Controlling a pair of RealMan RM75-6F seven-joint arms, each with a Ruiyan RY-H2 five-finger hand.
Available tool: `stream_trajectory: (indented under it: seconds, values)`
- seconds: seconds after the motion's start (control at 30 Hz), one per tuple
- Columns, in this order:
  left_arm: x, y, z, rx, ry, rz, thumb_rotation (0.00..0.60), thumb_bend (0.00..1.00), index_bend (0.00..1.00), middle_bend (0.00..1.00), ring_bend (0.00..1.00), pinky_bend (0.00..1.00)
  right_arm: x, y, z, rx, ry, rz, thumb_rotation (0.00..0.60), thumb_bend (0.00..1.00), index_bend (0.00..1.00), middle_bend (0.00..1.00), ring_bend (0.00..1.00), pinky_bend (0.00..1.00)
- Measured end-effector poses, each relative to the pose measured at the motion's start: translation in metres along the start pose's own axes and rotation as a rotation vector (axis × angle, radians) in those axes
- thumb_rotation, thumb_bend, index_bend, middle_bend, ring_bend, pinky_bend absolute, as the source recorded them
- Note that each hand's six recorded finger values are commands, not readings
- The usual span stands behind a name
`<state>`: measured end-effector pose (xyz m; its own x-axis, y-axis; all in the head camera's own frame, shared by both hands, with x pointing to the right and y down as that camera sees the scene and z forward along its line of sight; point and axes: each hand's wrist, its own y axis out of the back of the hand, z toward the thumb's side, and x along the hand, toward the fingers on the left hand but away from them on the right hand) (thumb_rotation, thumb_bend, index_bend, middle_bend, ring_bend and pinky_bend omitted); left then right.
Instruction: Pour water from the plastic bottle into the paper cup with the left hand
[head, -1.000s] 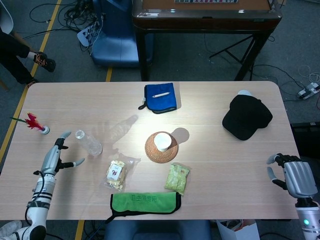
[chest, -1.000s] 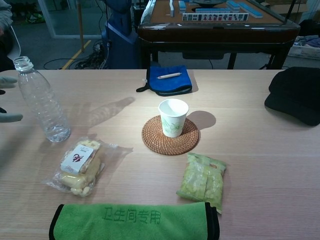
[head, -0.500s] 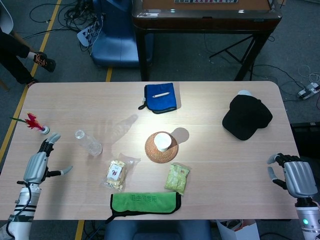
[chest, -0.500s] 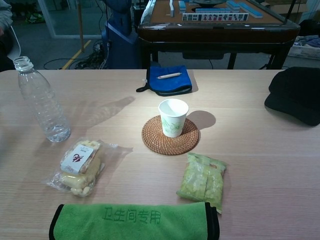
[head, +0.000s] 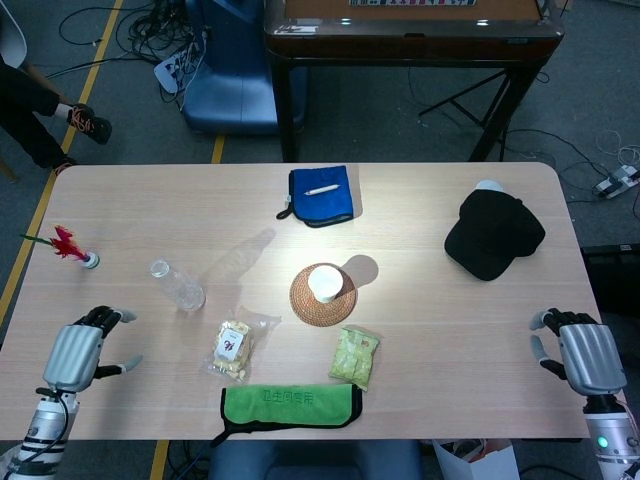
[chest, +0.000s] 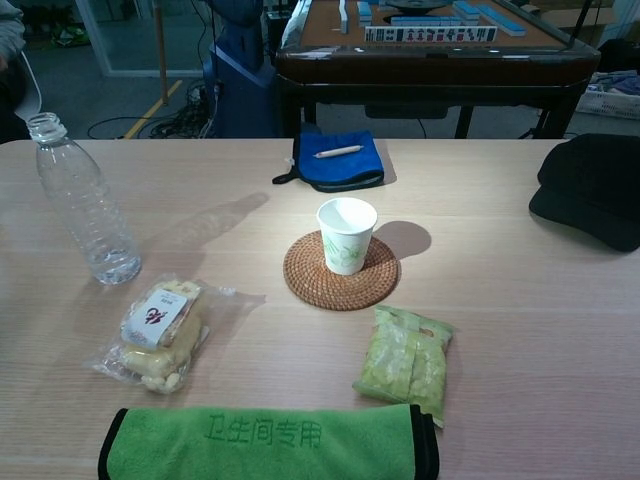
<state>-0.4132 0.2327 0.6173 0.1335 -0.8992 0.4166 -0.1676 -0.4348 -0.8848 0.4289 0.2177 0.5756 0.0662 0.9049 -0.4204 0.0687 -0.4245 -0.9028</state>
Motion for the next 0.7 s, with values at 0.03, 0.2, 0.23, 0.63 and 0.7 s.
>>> stream_trajectory:
  seconds: [0.03,0.2,0.23,0.63,0.7]
  values:
    - [-0.001,0.000,0.001,0.012,0.002,-0.003,0.600,0.00,0.43,0.46,0.34,0.56,0.001,0.001,0.000,0.000,0.000,-0.002,0.600,0.44,0.52,0.48,0.50,0.50]
    - [-0.009,-0.001,0.003,0.075,0.039,-0.016,0.600,0.00,0.46,0.48,0.35,0.59,0.001,0.005,-0.002,-0.004,-0.005,-0.015,0.600,0.44,0.52,0.48,0.50,0.50]
    - [-0.010,-0.001,0.003,0.077,0.052,-0.019,0.600,0.00,0.46,0.48,0.36,0.60,0.001,0.006,-0.002,-0.003,-0.006,-0.016,0.600,0.44,0.52,0.48,0.50,0.50]
    - [-0.015,0.009,0.000,0.149,0.099,-0.015,0.600,0.00,0.46,0.50,0.37,0.61,0.003,0.009,0.000,0.006,0.002,-0.028,0.600,0.44,0.52,0.48,0.50,0.50]
    - [-0.015,0.009,0.000,0.176,0.100,-0.018,0.600,0.00,0.46,0.50,0.37,0.61,0.003,0.009,0.000,0.006,0.001,-0.027,0.600,0.44,0.52,0.48,0.50,0.50]
